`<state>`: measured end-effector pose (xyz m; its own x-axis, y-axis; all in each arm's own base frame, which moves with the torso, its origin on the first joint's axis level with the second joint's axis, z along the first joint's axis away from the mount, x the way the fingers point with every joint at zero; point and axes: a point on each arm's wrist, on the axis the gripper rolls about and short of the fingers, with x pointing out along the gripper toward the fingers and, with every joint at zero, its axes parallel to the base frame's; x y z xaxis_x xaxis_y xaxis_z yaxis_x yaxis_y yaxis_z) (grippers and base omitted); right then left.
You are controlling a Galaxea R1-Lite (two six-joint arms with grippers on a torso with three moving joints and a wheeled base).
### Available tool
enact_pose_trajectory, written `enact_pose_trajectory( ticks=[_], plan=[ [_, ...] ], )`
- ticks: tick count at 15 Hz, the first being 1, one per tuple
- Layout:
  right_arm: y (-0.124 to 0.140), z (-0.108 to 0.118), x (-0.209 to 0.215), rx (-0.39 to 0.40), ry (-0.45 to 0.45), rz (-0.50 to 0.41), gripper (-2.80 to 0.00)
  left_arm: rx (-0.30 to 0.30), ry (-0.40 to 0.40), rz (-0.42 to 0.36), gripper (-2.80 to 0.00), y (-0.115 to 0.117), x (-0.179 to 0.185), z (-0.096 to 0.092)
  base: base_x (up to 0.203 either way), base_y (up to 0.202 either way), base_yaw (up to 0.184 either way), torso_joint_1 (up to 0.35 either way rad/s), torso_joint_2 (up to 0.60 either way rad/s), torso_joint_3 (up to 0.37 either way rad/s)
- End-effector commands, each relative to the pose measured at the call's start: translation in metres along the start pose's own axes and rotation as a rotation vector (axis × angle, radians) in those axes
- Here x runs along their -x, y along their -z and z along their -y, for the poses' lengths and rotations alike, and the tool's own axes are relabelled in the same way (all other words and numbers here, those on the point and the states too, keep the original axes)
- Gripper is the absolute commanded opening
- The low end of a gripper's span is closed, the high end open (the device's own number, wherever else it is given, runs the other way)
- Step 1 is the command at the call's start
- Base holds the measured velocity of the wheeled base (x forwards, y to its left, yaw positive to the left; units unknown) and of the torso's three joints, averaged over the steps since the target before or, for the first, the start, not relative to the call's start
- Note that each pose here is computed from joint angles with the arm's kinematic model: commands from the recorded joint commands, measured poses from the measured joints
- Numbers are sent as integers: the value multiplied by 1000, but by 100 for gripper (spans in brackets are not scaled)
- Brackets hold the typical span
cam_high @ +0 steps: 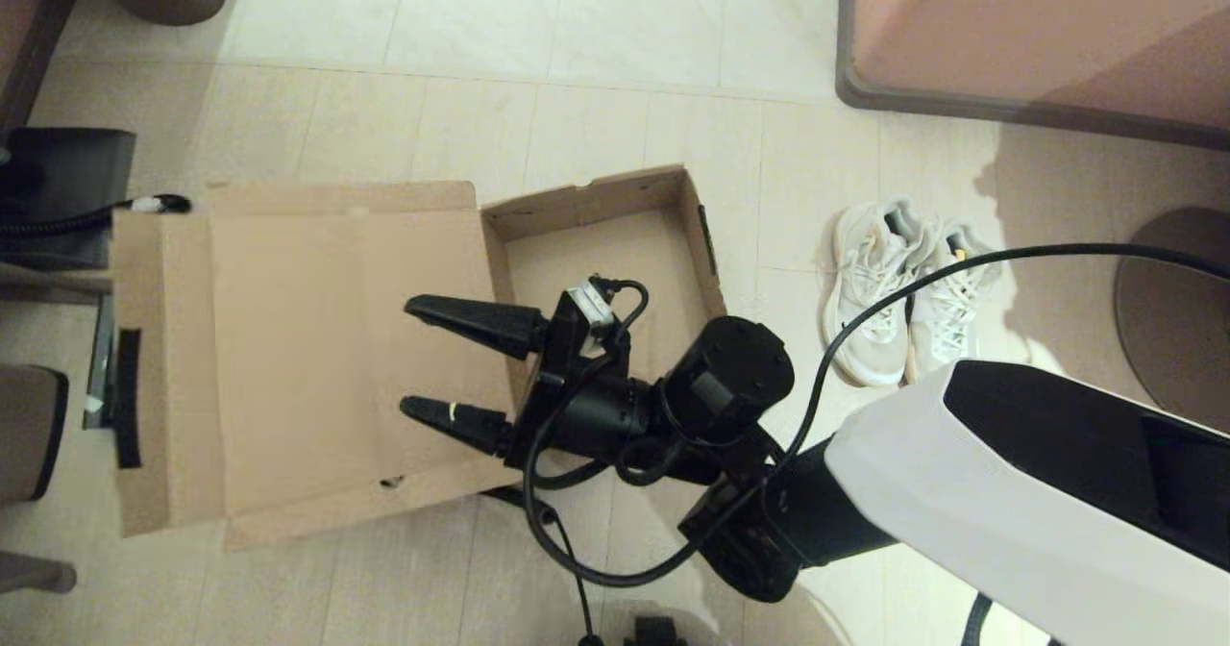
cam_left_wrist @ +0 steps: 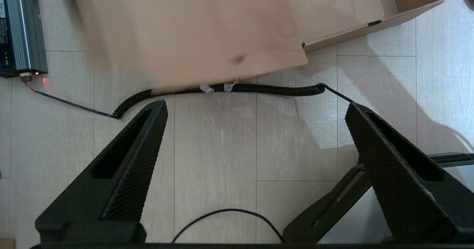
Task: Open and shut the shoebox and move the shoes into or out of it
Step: Open the shoe box, then put the shoes into the shoe box
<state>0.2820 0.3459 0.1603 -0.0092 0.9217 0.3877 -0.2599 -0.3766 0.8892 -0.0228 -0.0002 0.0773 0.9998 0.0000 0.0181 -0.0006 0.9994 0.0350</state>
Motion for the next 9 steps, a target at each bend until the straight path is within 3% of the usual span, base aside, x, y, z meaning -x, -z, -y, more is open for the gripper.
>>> enact_pose_trajectory(
  ticks=[1,5,9],
  plan=[
    [-20,2,17,34,19,48,0,0,-1,-8,0,2,-1,0,0,0,0,0,0,0],
    [-71,7,77,259,121,198,0,0,0,-8,0,2,-1,0,0,0,0,0,0,0],
    [-97,-13,125,682,269,272,0,0,0,-9,0,2,-1,0,0,0,0,0,0,0]
  ],
)
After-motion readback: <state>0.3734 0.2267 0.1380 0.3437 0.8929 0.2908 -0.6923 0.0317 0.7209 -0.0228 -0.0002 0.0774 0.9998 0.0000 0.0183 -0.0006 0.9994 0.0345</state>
